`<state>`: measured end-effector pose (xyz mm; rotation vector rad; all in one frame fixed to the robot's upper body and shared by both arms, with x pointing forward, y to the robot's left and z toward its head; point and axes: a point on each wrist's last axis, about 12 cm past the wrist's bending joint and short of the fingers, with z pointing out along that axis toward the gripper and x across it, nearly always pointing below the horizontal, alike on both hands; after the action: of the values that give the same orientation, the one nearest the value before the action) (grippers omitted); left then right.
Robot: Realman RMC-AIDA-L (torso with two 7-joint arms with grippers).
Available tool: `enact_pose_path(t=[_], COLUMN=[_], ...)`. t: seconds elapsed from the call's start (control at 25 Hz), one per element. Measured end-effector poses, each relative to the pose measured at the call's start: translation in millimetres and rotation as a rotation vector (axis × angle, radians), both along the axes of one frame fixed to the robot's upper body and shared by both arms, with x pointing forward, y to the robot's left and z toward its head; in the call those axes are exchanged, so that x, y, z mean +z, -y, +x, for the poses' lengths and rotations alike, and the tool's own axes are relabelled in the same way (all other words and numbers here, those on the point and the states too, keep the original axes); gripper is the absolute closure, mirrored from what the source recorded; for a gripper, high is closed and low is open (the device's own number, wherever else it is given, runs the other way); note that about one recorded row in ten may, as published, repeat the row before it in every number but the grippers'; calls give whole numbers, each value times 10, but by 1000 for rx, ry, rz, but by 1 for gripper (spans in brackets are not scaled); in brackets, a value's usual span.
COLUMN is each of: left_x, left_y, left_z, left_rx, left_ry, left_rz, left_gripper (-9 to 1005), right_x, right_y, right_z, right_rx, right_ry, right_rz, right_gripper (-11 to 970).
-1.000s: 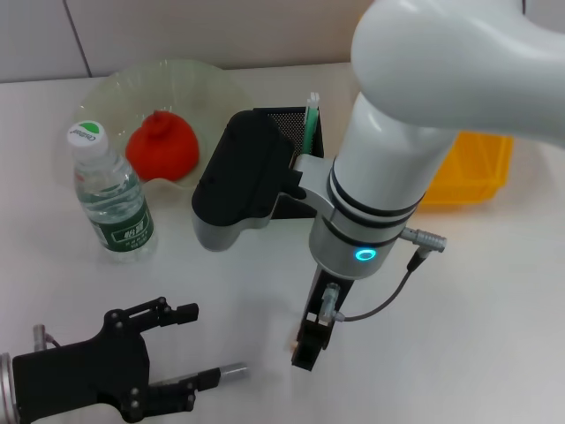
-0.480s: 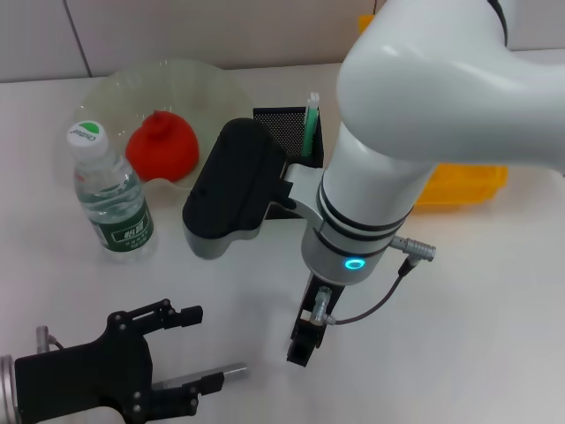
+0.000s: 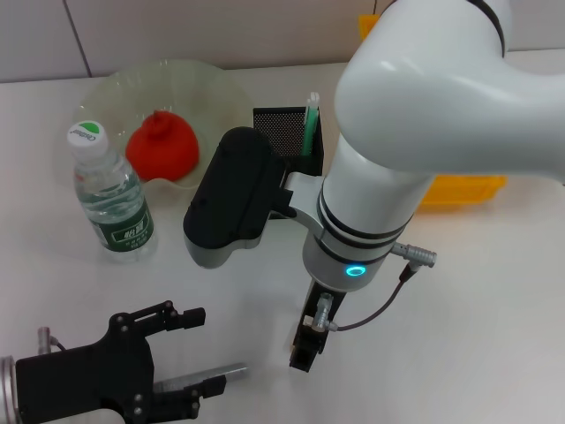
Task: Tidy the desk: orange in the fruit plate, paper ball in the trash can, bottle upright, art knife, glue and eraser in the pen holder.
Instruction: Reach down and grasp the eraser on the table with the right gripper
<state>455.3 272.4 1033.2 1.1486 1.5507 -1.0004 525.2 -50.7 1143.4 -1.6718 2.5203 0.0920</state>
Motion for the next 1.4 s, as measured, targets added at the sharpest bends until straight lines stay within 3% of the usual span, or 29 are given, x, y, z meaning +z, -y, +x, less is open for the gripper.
enact_pose_path(t=[1.4], left_x=[5], left_y=[6], left_z=[-20], left_rx=[-10], left_ry=[1], left_rz=[-9], left_gripper=[189], right_x=[-17], right_y=[33], right_z=[-14], right_rx=[-25], right_ry=[-2], right_rz=[47], right_gripper=[173])
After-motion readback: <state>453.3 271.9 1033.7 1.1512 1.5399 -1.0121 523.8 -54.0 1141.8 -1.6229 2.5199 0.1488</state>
